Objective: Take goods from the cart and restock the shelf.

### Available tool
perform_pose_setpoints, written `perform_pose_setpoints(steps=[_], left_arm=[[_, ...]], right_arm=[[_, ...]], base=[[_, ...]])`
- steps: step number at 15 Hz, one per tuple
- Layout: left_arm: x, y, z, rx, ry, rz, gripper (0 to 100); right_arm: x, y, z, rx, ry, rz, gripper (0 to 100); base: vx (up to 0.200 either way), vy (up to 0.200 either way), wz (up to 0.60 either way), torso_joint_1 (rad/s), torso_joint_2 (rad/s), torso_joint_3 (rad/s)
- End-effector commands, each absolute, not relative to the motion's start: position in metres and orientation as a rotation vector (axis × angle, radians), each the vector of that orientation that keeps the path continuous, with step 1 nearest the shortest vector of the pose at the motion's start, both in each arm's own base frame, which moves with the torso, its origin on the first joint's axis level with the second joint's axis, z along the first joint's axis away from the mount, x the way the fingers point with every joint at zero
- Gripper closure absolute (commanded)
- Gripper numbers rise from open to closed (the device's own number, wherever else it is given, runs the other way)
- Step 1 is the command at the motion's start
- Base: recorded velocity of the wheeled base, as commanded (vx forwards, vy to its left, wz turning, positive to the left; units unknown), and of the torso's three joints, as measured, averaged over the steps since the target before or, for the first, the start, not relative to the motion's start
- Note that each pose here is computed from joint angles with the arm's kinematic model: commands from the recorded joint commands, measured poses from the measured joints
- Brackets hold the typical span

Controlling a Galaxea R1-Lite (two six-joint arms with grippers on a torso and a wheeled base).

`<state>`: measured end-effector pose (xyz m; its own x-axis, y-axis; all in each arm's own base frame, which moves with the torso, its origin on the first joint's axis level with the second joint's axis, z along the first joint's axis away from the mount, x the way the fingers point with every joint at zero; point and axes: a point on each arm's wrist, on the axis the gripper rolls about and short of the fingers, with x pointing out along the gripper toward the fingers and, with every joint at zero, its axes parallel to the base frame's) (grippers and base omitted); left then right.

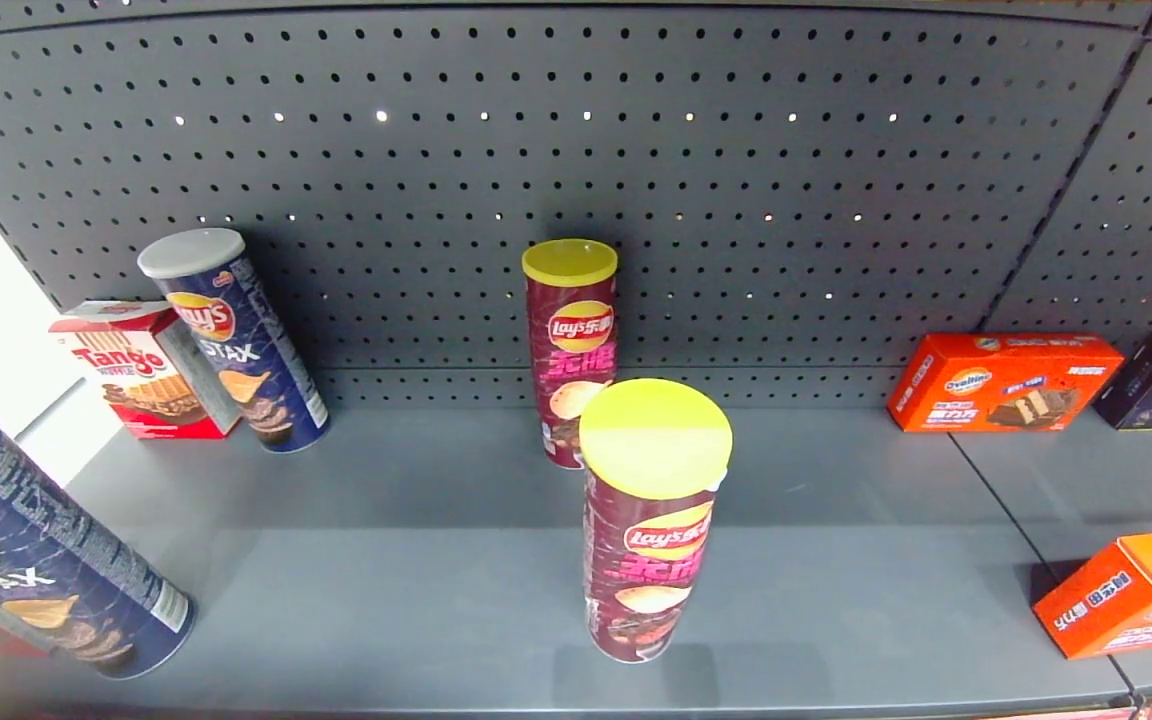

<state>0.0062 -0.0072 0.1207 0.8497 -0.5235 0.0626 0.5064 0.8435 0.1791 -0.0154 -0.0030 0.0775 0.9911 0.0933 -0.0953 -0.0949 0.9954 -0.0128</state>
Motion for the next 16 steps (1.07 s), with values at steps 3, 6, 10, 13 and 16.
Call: perform_pose_setpoints(steps=[3, 6, 10, 13, 16], left_arm=[[-0.003, -0.005, 0.100, 0.155, -0.004, -0.279, 0], [-0.016, -0.005, 0.084, 0.134, 0.007, -0.191, 0], [-0.023, -0.003, 0.081, 0.080, -0.056, -0.145, 0], [-0.023, -0.003, 0.081, 0.051, -0.055, -0.124, 0], [-0.023, 0.002, 0.074, 0.065, 0.019, 0.072, 0]], right_arm=[[-0.015, -0.003, 0.078, -0.018, 0.096, 0.094, 0], [-0.015, -0.003, 0.078, -0.018, 0.096, 0.094, 0], [-0.015, -0.003, 0.078, -0.018, 0.096, 0.094, 0], [-0.015, -0.003, 0.078, -0.018, 0.096, 0.094, 0], [-0.015, -0.003, 0.078, -0.018, 0.096, 0.094, 0]], base=[[0.000, 0.000, 0.00, 0.000, 0.00, 0.000], [0.000, 0.000, 0.00, 0.000, 0.00, 0.000], [0.000, 0.000, 0.00, 0.000, 0.00, 0.000], [0.000, 0.000, 0.00, 0.000, 0.00, 0.000], [0.000, 0.000, 0.00, 0.000, 0.00, 0.000]])
